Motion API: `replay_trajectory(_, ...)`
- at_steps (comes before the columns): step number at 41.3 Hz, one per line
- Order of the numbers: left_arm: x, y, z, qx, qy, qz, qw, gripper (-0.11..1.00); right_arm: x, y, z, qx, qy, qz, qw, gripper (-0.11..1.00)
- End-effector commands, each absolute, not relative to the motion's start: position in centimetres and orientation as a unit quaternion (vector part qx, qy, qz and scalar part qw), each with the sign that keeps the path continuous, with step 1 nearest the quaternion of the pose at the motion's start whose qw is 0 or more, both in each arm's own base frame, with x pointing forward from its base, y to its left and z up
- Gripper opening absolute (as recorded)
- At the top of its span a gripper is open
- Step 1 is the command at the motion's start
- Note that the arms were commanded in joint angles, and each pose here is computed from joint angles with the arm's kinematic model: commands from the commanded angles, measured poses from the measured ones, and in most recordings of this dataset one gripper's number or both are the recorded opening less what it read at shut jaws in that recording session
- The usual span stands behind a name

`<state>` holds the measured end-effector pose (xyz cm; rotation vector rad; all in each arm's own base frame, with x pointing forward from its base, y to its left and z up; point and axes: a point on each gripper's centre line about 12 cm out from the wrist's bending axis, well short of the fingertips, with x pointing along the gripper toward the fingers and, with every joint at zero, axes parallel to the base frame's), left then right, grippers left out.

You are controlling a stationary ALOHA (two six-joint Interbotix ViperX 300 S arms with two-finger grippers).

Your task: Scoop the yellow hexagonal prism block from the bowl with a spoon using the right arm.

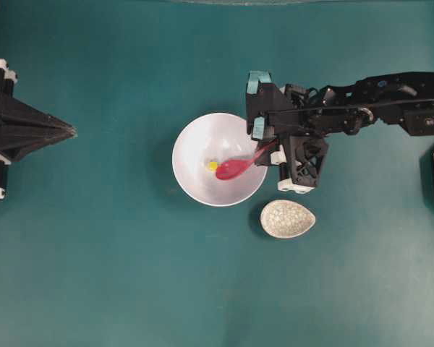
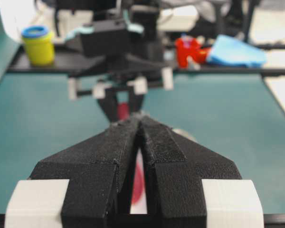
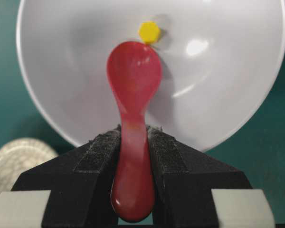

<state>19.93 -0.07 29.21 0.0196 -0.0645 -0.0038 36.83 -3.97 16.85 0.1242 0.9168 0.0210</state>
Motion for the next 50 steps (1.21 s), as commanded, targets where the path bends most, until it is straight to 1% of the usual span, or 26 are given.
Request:
replay_trajectory(1, 20.1, 0.0, 30.2, 0.011, -0.047, -0.001, 0.999, 0.03, 37.9, -4.6, 18.4, 0.056, 0.41, -0.002, 0.91, 0.23)
replay_trajectory(13, 20.1, 0.0, 30.3, 0.011, -0.048, -0.001, 0.999, 0.03, 39.7, -5.3, 18.9, 0.049, 0.383, -0.016, 0.922, 0.23)
replay_trajectory(22, 20.1, 0.0, 30.3, 0.011, -0.048, -0.001, 0.999, 0.03, 40.2, -5.6, 19.3, 0.045, 0.365, -0.026, 0.93, 0.23)
replay_trajectory(36, 20.1, 0.0, 30.3, 0.011, -0.048, -0.001, 0.999, 0.03, 40.1, -5.5, 19.5, 0.043, 0.359, -0.026, 0.932, 0.23)
replay_trajectory(50, 20.1, 0.0, 30.3, 0.011, -0.048, -0.001, 0.999, 0.03, 38.8, -4.9, 20.1, 0.041, 0.354, -0.024, 0.934, 0.23)
